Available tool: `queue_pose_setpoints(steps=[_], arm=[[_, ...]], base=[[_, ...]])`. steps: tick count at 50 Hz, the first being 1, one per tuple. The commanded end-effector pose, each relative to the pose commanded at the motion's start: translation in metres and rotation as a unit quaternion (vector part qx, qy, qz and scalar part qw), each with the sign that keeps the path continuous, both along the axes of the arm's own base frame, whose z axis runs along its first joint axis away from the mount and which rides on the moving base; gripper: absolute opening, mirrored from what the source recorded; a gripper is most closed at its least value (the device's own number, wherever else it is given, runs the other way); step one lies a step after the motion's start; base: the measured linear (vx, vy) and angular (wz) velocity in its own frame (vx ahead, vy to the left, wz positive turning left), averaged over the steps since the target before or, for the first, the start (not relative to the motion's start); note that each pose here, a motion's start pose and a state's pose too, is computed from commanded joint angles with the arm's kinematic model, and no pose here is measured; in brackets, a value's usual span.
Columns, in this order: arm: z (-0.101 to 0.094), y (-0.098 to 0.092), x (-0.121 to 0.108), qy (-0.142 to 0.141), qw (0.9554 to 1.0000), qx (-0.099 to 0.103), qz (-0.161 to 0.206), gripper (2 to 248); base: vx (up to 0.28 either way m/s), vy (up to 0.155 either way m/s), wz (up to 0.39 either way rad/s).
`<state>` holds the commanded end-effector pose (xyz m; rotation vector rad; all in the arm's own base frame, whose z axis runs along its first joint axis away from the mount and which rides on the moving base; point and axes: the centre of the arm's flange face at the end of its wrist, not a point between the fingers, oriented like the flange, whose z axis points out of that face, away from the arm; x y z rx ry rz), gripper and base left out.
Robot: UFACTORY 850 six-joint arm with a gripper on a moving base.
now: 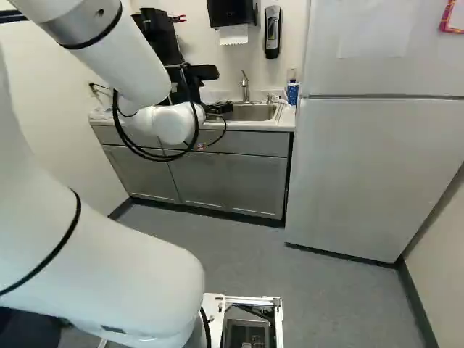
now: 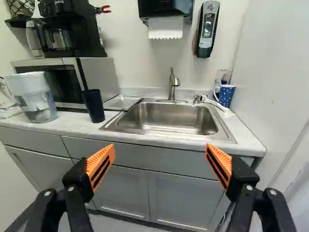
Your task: Rinse the cup and place it in the tray
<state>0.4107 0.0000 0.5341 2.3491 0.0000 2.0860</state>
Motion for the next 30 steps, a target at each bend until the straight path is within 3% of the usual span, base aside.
queue_pose_setpoints(steps=[30], arm=[[0.025, 0.0, 0.017, 0.01, 1.0, 0.0, 0.0, 247]], base=[[0.0, 0.0, 0.0]])
